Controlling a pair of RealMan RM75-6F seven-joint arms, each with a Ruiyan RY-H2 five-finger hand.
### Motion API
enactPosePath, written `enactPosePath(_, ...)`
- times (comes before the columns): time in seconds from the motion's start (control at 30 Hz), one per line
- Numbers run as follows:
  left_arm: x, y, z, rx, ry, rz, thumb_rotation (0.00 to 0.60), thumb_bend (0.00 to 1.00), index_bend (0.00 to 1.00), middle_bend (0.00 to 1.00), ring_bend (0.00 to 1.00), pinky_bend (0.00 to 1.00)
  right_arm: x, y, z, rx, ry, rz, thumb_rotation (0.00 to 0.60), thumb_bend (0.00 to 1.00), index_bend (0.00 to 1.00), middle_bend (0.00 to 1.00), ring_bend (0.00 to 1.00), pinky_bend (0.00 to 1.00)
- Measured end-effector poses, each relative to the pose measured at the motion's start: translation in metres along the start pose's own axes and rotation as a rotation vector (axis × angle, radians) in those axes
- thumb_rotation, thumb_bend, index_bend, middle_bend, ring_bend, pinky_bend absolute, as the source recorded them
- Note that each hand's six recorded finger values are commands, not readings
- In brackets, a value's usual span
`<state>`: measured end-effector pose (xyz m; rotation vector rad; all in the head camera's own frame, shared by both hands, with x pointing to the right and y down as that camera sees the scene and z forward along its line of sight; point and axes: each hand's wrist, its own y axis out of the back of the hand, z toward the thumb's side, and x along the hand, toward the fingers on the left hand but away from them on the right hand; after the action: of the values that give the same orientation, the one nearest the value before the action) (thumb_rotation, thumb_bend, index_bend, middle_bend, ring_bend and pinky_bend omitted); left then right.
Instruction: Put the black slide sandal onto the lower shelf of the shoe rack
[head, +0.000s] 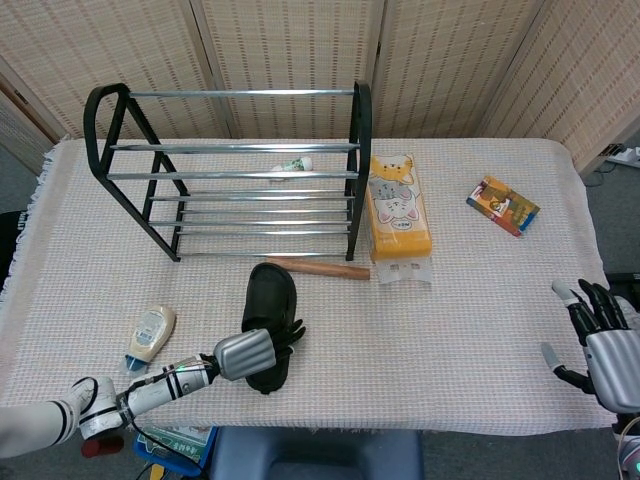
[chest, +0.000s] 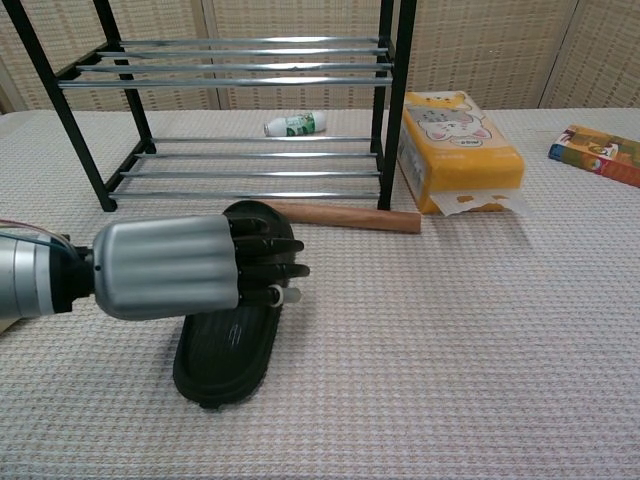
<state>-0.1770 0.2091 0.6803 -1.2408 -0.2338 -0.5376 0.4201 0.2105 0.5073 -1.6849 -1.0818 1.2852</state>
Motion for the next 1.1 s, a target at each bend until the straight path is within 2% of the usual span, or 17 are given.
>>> enactPosePath(0.17,0.0,0.001,-0.004,-0.005,0.005,-0.044,0.6,0.12,0.13,0.09,0.0,0.25,0.001,0.0,-0.002,-0.004,-0.005,-0.003,0.6,0.37,0.0,0.15,0.05,0.01)
enactPosePath(0.6,0.013,-0.003,-0.008,-0.014,0.011,-0.085,0.6,0.12,0.13,0.08,0.0,0.24,0.003,-0.001,-0.006,-0.007,-0.018,0.0,0.6,0.37,0.0,0.15,0.05,0.01)
enactPosePath(0.77,0.019,-0.004,-0.007,-0.024,0.007,-0.085,0.6,0.12,0.19,0.09,0.0,0.24,0.003,-0.001,-0.008,-0.009,-0.021,-0.002,0.6,0.37,0.0,0.15,0.05,0.01)
enactPosePath(0.93,0.023,-0.005,-0.006,-0.042,0.0,-0.075,0.6,0.12,0.31,0.11,0.01,0.24,0.004,0.0,-0.009,-0.01,-0.026,-0.004,0.6,0.37,0.0,0.15,0.05,0.01)
enactPosePath(1.1,0.028,-0.006,-0.006,-0.06,-0.011,-0.062,0.6,0.12,0.34,0.16,0.08,0.25,0.005,0.0,-0.011,-0.012,-0.03,-0.005,0.6,0.37,0.0,0.15,0.05,0.01)
